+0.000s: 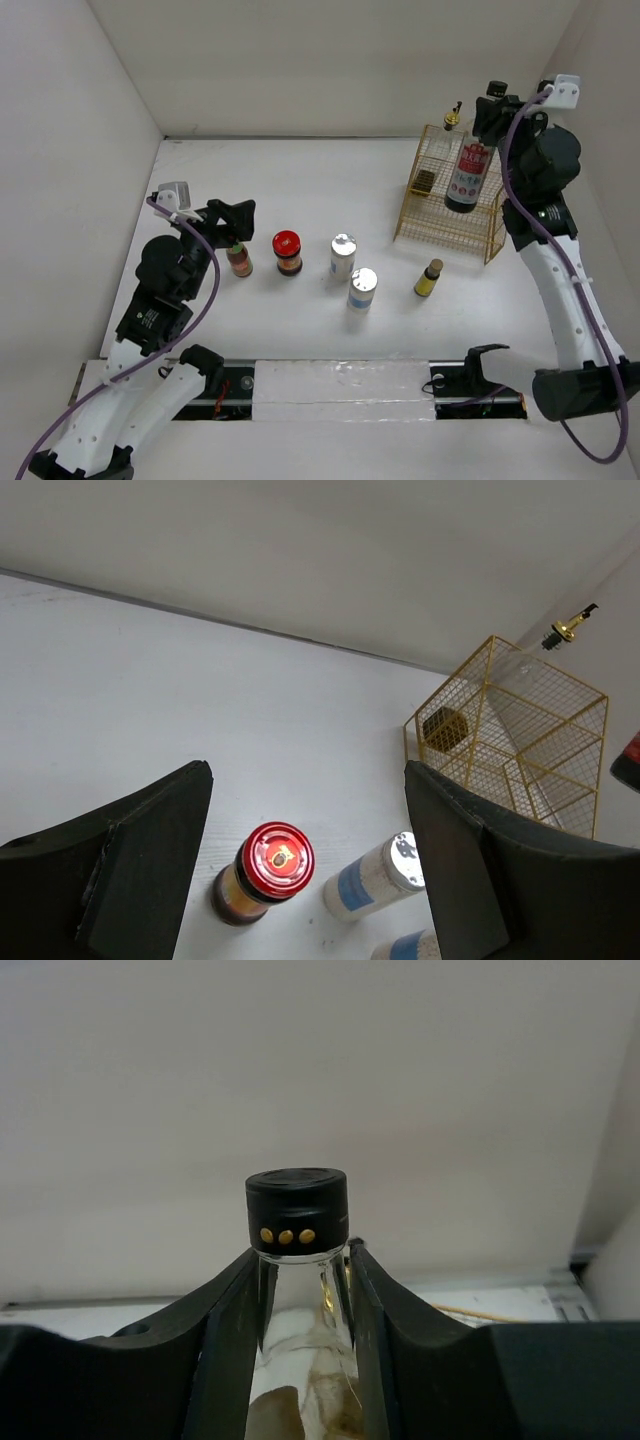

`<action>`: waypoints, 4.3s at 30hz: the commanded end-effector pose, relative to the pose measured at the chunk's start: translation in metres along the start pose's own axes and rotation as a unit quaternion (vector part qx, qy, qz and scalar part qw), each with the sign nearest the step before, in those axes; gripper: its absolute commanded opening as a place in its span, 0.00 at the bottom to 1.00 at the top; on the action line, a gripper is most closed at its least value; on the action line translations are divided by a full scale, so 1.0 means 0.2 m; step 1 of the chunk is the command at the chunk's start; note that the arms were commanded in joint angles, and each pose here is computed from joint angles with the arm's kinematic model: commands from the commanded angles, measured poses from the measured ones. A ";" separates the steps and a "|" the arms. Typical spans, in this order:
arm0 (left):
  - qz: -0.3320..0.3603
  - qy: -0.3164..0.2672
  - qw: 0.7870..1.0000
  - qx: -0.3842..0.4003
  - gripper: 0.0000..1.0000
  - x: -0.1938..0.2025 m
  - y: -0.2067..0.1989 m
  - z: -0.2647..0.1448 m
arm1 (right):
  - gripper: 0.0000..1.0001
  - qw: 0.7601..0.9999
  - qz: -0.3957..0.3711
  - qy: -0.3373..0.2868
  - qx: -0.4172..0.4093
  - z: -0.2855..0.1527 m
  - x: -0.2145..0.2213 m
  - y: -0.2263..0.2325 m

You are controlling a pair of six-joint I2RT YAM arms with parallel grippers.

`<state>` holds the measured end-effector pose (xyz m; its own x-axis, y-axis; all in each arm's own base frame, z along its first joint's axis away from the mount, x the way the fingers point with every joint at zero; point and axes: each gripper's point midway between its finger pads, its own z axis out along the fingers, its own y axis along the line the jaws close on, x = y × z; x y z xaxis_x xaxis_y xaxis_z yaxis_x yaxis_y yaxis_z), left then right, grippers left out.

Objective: Organize the condiment bottles

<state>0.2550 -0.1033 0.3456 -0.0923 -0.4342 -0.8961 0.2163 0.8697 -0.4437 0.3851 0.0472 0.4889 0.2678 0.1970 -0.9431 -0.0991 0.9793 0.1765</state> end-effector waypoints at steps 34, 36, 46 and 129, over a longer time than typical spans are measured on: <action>-0.008 -0.019 1.000 0.021 0.74 -0.05 -0.05 0.01 | 0.07 0.992 -0.059 0.010 0.115 0.49 0.05 -0.63; -0.008 -0.019 1.000 0.021 0.74 -0.05 -0.05 0.01 | 0.07 0.991 -0.058 0.017 0.116 0.49 0.10 -0.64; -0.008 -0.019 1.000 0.021 0.74 -0.05 -0.05 0.01 | 0.07 0.994 -0.041 0.021 0.103 0.46 0.19 -0.61; -0.121 -0.165 0.969 -0.136 0.74 -0.32 0.27 -0.25 | 0.76 0.741 0.015 0.299 -0.601 -0.71 1.66 2.39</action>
<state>0.2232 -0.0166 0.3716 0.1999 -0.6301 -0.7504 -0.0635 0.7559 -0.6516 0.2988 0.5545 0.1806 -0.2345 -0.2694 -0.9340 -0.9590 0.2213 0.1769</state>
